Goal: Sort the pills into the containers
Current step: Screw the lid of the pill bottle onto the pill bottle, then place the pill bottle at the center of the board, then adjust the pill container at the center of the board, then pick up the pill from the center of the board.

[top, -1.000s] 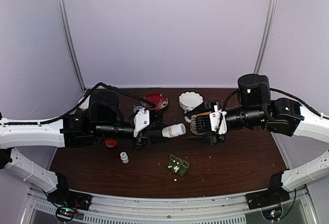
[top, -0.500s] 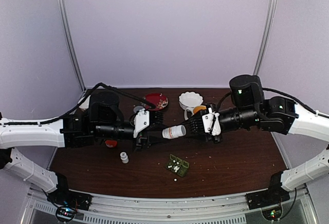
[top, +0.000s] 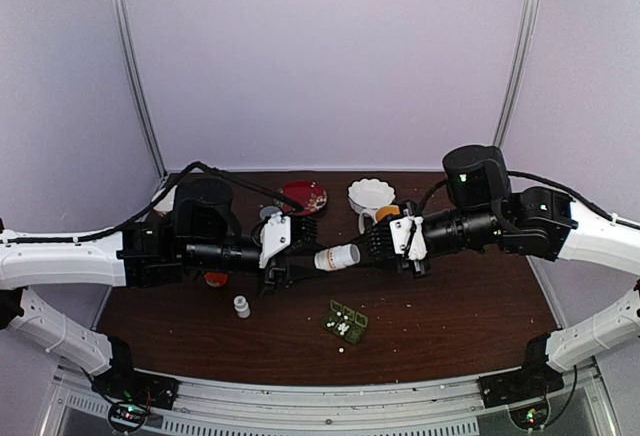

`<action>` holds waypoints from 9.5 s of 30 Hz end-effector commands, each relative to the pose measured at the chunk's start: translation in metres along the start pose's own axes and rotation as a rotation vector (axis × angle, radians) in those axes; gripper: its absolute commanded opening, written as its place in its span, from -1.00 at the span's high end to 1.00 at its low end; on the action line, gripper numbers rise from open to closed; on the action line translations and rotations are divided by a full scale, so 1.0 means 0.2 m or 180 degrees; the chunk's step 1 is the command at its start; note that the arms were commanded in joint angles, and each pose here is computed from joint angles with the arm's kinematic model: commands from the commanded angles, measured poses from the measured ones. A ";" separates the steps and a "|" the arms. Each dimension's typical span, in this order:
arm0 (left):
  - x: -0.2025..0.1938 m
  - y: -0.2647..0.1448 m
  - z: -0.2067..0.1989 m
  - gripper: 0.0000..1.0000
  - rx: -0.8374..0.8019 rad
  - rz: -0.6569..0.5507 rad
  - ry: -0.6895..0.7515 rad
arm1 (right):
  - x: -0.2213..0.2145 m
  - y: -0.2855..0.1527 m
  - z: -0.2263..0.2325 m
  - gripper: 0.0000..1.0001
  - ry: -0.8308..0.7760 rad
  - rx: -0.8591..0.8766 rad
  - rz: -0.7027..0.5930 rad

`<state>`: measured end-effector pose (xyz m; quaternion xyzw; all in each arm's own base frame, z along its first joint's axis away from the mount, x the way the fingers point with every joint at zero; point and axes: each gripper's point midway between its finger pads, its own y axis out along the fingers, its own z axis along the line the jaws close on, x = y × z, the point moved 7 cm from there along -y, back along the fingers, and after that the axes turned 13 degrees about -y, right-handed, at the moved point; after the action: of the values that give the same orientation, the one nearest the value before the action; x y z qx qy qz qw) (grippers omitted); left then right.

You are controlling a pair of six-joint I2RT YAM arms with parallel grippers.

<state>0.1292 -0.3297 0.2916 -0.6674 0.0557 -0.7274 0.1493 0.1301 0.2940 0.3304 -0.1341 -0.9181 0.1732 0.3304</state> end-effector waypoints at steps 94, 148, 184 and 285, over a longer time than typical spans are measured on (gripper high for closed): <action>-0.50 0.15 0.24 -0.42 0.1447 0.0707 -0.2862 | -0.68 0.00 0.33 -0.08 0.3987 -0.0309 0.1521; -0.93 0.52 0.01 1.00 0.0699 0.1780 -0.4254 | -0.86 0.57 0.62 0.94 0.4182 0.0141 0.1920; -0.96 0.56 0.08 1.00 0.0800 0.1655 -0.4253 | -0.91 0.56 0.64 0.94 0.4241 0.0327 0.2050; -0.88 0.76 -0.27 0.65 0.1486 0.3319 -0.2461 | -0.86 0.09 0.49 0.75 0.3873 -0.0798 0.1886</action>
<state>0.1098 -0.4262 0.0847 -0.7281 0.1435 -0.2576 0.6188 0.1967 0.2277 0.1501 -0.4958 -0.4965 0.0531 0.7105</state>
